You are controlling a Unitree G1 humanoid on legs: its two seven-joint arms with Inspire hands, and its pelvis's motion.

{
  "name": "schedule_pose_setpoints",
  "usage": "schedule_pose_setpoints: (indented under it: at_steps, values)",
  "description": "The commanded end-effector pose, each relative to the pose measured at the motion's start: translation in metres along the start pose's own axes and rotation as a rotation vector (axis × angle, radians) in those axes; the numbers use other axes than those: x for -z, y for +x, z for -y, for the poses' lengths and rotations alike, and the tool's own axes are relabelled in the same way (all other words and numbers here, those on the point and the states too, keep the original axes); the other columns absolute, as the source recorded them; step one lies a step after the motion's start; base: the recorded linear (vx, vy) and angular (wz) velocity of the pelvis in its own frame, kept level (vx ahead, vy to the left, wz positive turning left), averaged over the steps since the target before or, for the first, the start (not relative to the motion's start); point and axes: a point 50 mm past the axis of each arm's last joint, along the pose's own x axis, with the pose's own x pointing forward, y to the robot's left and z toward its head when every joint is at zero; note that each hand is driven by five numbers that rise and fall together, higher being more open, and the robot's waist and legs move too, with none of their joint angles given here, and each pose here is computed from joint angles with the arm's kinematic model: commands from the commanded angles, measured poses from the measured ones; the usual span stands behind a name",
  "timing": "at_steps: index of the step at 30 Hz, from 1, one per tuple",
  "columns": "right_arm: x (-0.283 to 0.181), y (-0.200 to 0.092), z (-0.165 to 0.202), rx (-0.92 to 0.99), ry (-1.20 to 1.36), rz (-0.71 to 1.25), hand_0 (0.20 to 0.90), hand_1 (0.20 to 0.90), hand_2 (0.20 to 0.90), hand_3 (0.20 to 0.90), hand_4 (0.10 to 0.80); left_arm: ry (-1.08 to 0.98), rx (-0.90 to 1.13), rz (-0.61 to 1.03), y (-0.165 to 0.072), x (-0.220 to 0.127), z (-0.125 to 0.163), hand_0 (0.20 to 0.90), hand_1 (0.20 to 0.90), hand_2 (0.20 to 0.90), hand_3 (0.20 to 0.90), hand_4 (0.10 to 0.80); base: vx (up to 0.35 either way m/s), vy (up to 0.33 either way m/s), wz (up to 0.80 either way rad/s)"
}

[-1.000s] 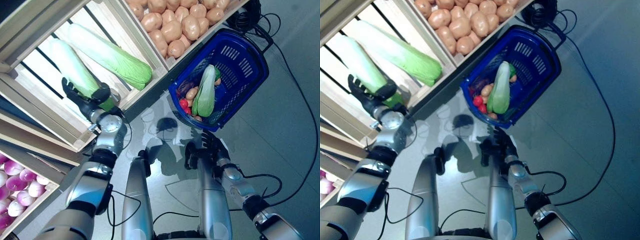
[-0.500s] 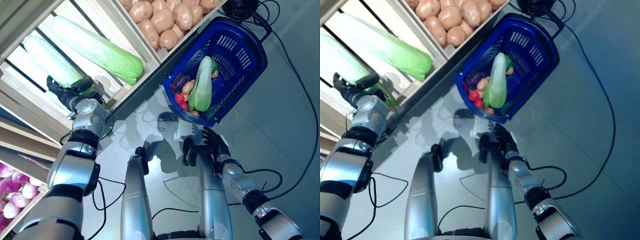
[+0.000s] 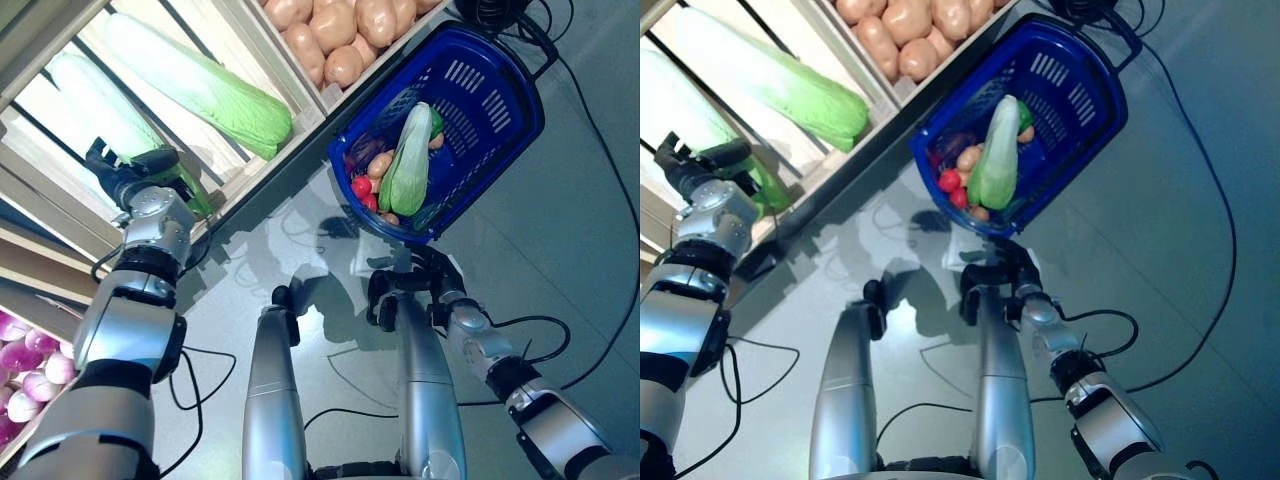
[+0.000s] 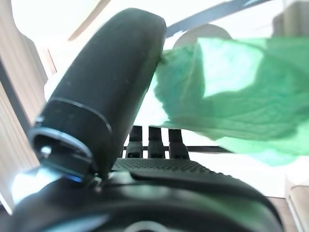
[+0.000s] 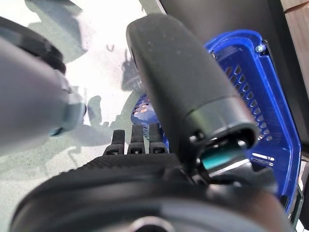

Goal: Put vegetables into the basket

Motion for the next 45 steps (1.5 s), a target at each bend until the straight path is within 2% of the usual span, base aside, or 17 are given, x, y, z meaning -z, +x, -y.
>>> schedule_pose_setpoints:
  at_steps: [1, 13, 21, 26, 31, 38, 42, 45]
  values:
    - [-0.036, 0.005, -0.001, 0.001, 0.086, 0.146, 0.900, 0.900, 0.900, 0.900, 0.800, -0.060, 0.219, -0.048, -0.021, 0.013, 0.038, 0.300, 0.300, 0.300, 0.300, 0.400, -0.028, -0.015, 0.12]
    - [-0.031, 0.002, 0.005, 0.018, 0.118, 0.177, 0.900, 0.900, 0.900, 0.900, 0.800, -0.086, 0.203, -0.051, -0.007, 0.015, 0.012, 0.300, 0.300, 0.300, 0.300, 0.400, -0.036, -0.016, 0.02]
    - [0.038, -0.037, 0.008, 0.046, 0.140, 0.093, 0.900, 0.900, 0.900, 0.900, 0.800, -0.135, 0.190, -0.062, -0.011, 0.054, -0.028, 0.300, 0.300, 0.300, 0.300, 0.400, 0.128, 0.005, 0.02]
    - [0.072, -0.064, 0.011, 0.079, 0.184, 0.039, 0.900, 0.900, 0.900, 0.900, 0.800, -0.124, 0.190, 0.032, -0.031, 0.074, -0.040, 0.300, 0.300, 0.300, 0.300, 0.400, 0.152, -0.014, -0.01]
    - [0.082, -0.081, 0.007, 0.099, 0.223, 0.046, 0.900, 0.900, 0.900, 0.900, 0.800, -0.136, 0.222, 0.087, -0.055, 0.091, -0.044, 0.300, 0.300, 0.300, 0.300, 0.400, 0.145, -0.027, 0.06]
    - [0.069, -0.086, 0.000, 0.066, 0.287, 0.135, 0.900, 0.900, 0.900, 0.900, 0.800, -0.126, 0.314, 0.253, -0.089, 0.085, -0.038, 0.300, 0.300, 0.300, 0.300, 0.400, 0.064, -0.053, 0.06]
    - [0.043, -0.084, 0.000, -0.033, 0.366, 0.251, 0.900, 0.900, 0.900, 0.900, 0.800, 0.006, 0.494, 0.416, -0.112, 0.072, -0.029, 0.300, 0.300, 0.300, 0.300, 0.400, 0.060, -0.105, 0.04]
    - [0.022, -0.081, 0.000, -0.090, 0.389, 0.352, 0.900, 0.900, 0.900, 0.900, 0.800, 0.057, 0.596, 0.467, -0.123, 0.070, -0.022, 0.300, 0.300, 0.300, 0.300, 0.400, 0.039, -0.096, 0.07]
